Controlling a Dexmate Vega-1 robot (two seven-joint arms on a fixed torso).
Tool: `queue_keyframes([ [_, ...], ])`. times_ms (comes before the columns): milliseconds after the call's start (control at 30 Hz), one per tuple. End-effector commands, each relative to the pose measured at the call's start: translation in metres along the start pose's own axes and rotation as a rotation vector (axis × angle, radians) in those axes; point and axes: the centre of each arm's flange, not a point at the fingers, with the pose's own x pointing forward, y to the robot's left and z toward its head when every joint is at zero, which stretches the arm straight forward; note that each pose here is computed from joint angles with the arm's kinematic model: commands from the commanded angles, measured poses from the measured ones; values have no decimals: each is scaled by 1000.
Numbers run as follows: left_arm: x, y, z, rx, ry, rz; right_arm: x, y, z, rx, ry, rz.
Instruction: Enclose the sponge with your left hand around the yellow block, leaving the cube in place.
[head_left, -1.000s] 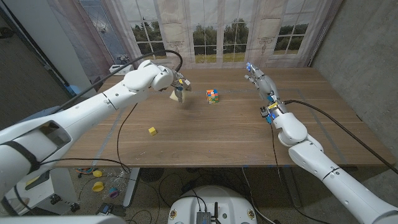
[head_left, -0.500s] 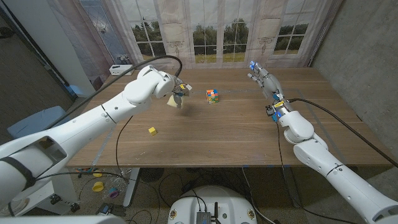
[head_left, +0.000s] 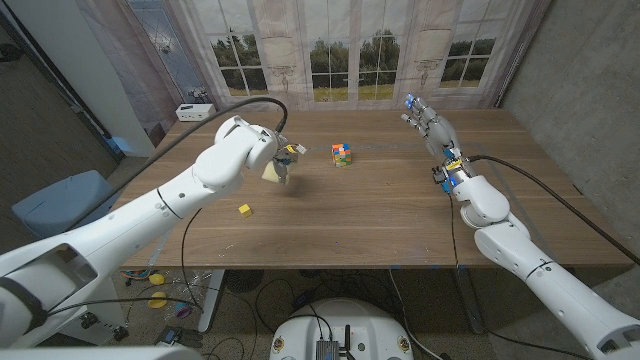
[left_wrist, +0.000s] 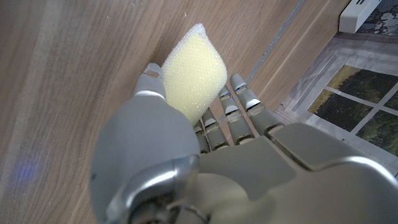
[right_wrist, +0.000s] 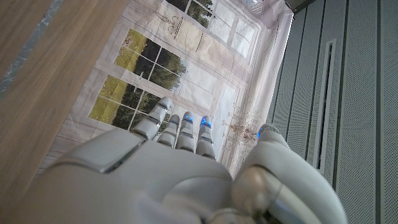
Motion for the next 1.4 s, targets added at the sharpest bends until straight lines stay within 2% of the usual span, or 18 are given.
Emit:
queue_keyframes([
  [33, -26, -21, 5, -46, 64, -49, 11, -3, -5, 25, -19, 27],
  [433, -39, -37, 4, -84, 124, -86, 22, 0, -4, 24, -39, 59],
  [633, -44, -51, 1, -115, 164, -125, 25, -2, -4, 26, -42, 66],
  [933, -50, -63, -3, -124, 213, -156, 28, -3, -6, 27, -38, 71],
  [1200, -51, -75, -9, -131, 251, -185, 29, -3, -6, 30, -36, 70],
  [1400, -45, -84, -14, -144, 267, -207, 30, -1, -3, 19, -35, 76],
])
